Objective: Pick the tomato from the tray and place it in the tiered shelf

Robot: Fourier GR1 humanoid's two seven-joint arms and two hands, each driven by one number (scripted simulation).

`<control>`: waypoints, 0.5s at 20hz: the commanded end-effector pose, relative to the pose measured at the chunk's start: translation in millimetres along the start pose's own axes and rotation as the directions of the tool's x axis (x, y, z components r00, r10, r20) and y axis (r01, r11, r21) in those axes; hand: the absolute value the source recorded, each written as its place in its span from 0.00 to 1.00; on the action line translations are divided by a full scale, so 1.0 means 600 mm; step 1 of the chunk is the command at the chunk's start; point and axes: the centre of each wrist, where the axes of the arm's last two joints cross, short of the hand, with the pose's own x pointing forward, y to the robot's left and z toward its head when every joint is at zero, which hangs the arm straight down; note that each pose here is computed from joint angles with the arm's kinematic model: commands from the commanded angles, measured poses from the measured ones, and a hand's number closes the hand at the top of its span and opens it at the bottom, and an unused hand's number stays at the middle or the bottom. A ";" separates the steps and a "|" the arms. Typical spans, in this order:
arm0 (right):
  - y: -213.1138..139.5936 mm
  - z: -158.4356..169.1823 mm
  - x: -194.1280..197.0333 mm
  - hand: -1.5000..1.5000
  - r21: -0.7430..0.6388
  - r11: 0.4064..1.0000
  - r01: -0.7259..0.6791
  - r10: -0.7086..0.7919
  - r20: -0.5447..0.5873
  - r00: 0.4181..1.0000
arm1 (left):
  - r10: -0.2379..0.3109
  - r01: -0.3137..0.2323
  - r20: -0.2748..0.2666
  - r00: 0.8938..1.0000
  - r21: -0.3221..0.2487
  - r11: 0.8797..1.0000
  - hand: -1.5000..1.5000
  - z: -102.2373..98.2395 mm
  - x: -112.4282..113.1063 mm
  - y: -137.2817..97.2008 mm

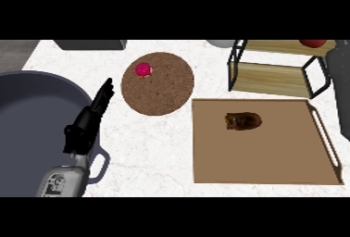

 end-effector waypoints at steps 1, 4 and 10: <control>-0.028 -0.018 -0.010 0.00 0.000 0.997 0.082 -0.082 -0.034 0.996 | 0.017 -0.017 -0.053 0.998 -0.009 1.000 0.50 0.003 -0.022 -0.004; -0.032 -0.011 0.034 0.00 0.021 0.980 0.199 -0.198 -0.048 0.979 | 0.019 -0.019 -0.053 0.998 0.010 1.000 0.50 -0.022 -0.021 -0.009; -0.055 -0.023 0.048 0.00 0.101 0.965 0.243 -0.240 -0.042 0.970 | 0.008 -0.008 -0.049 0.999 0.011 1.000 0.50 0.003 -0.053 -0.026</control>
